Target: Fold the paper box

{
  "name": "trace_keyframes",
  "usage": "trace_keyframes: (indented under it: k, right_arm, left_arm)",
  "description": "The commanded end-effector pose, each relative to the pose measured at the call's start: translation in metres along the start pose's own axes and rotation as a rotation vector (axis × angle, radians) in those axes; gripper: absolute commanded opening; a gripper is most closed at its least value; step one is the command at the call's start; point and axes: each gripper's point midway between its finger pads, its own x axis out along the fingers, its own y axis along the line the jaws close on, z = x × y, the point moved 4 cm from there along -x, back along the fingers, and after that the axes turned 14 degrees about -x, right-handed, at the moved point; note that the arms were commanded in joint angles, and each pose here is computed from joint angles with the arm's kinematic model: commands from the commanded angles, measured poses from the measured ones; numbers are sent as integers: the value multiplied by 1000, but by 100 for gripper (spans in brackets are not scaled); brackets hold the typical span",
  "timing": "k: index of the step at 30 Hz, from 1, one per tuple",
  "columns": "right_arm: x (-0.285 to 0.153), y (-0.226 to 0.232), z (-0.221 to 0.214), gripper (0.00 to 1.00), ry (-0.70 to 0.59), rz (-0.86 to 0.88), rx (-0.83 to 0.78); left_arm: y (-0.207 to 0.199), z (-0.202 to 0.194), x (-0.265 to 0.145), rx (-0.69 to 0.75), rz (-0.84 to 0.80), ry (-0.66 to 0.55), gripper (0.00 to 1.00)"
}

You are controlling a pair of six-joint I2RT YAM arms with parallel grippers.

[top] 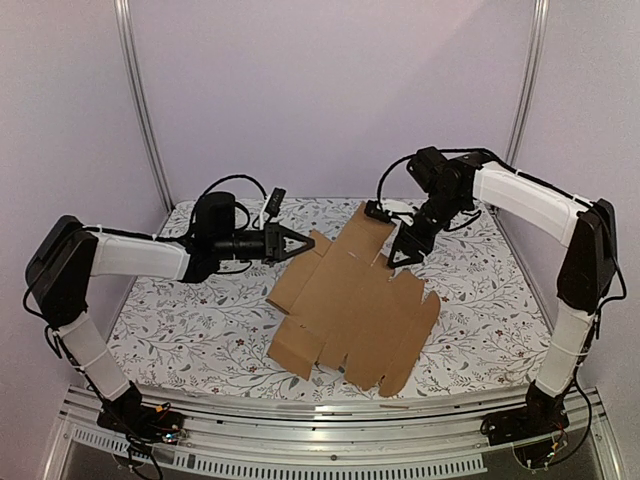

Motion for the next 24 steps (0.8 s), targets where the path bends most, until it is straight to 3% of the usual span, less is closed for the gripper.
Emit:
trace_keyframes:
  k: [1,5,8,15,19,24]
  right_arm:
    - [13,-8,9,60,-33,22,-4]
    - [19,3,11,60,-73,115,11]
    - [22,11,13,55,-98,176,21]
    - [27,17,14,30,-116,231,31]
    - [35,15,11,13,-76,178,15]
    - [49,28,16,10,-12,125,-50]
  left_arm:
    - [-6,4,-6,2,-51,-26,0]
    - [-6,6,-8,-2,-68,-47,0]
    - [-5,7,-8,-8,-71,-59,0]
    - [3,9,-11,-43,-64,-101,0]
    - [12,10,-11,-89,-40,-127,0]
    - [30,9,-11,-145,17,-180,0]
